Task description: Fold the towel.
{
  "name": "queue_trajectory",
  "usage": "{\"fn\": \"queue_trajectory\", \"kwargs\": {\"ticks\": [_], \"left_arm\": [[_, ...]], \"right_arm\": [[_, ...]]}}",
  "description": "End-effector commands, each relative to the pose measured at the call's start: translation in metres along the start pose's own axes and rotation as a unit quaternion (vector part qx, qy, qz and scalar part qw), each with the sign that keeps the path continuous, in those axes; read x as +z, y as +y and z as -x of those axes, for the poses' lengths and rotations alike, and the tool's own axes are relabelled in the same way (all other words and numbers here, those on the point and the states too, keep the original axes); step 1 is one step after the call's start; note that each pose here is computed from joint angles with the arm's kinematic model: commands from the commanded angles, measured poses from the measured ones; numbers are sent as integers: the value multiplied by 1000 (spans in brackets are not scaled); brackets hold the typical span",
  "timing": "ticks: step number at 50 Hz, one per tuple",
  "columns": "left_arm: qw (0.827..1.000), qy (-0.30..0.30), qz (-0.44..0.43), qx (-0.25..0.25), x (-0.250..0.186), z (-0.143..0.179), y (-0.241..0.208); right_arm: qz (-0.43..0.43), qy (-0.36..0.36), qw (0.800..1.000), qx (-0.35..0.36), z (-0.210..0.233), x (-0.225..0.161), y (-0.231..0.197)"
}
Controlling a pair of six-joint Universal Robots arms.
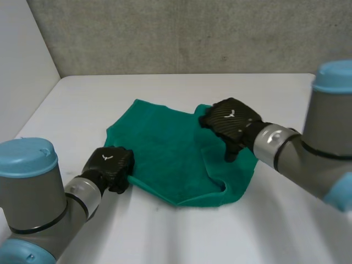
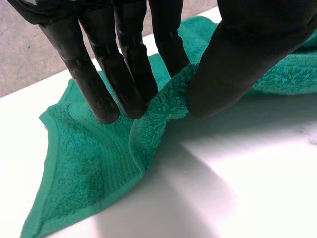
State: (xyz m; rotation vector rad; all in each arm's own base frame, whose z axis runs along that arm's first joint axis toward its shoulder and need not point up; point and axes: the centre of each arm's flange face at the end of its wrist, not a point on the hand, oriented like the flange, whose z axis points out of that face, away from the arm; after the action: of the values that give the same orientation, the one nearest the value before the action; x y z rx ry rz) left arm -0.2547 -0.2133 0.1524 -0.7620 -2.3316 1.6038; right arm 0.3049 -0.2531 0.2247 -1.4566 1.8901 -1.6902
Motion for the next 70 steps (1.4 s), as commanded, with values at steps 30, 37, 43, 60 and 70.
{"fn": "queue_trajectory", "kwargs": {"ticks": [30, 37, 43, 60, 70], "left_arm": [[1000, 8, 11, 2, -3, -5, 6], [1000, 6, 14, 2, -2, -5, 8], [1000, 8, 20, 4, 5, -5, 14], [998, -58, -1, -28, 17, 50, -6], [998, -21, 29, -49, 21, 56, 4]], "right_arm": [[79, -17, 994, -72, -3, 98, 72], [65, 29, 997, 11, -22, 70, 43], [52, 82, 992, 75, -50, 38, 36], [93, 213, 946, 227, -97, -26, 112], [107, 225, 938, 243, -99, -32, 129]]}}
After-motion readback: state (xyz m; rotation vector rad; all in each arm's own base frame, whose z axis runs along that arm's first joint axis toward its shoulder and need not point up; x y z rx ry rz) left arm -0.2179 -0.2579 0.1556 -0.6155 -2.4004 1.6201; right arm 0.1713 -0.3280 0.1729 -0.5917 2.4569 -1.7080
